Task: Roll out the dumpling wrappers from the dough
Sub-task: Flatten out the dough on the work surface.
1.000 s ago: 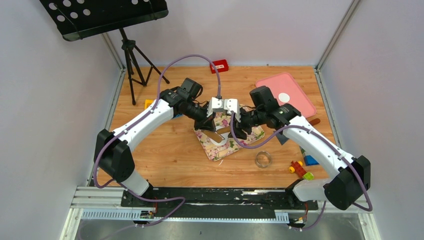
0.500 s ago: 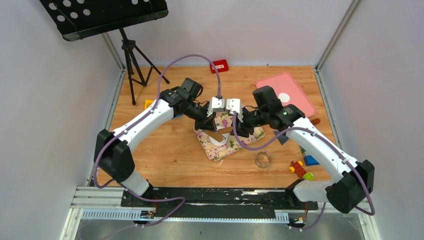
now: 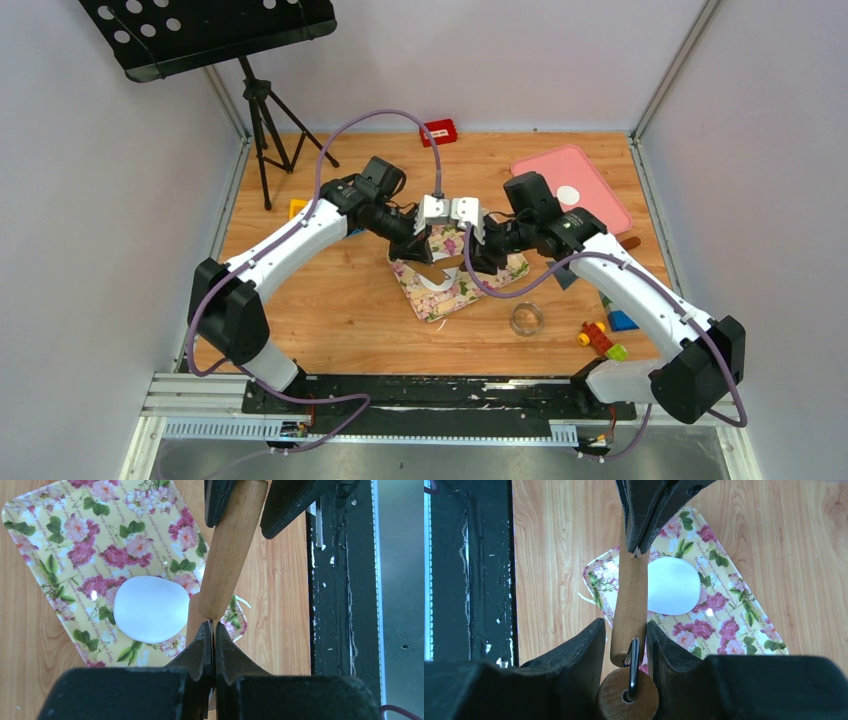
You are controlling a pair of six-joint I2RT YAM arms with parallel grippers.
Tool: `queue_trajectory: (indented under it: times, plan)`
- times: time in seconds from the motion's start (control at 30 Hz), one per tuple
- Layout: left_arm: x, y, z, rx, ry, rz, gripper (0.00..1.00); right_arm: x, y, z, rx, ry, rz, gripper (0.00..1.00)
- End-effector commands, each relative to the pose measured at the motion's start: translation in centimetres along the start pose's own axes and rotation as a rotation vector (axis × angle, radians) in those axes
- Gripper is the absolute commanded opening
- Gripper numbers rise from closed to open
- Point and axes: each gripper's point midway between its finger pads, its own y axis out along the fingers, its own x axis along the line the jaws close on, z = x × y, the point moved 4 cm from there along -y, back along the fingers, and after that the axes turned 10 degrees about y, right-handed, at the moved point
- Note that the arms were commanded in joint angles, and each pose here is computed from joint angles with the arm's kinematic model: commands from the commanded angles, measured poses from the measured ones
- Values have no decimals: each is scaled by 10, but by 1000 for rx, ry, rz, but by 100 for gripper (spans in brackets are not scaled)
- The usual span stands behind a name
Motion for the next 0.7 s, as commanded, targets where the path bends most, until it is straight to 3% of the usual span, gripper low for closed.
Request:
queue_trajectory:
  times: [0.0, 0.13, 0.17, 0.3, 0.37, 0.47, 0.67]
  plan:
    - [6, -8, -17, -62, 40, -41, 0, 11, 2, -6, -17, -6, -72, 0]
    - [8, -9, -17, -58, 34, -64, 1, 11, -3, -11, -27, -22, -55, 0]
    - [10, -10, -17, -55, 33, -77, 10, 10, -6, -13, -28, -35, -33, 0]
    - [27, -32, -17, -75, 4, -172, 72, 2, -21, -17, 5, -105, 50, 0]
    - [45, -52, -15, -106, -36, -261, 97, -3, -27, -18, 51, -136, 78, 0]
    - [74, -68, 2, -111, -125, -379, 100, -13, -31, -18, 127, -192, 132, 0]
    - [113, -39, 68, 98, -286, -444, 100, -30, -16, -22, 265, -354, 234, 0]
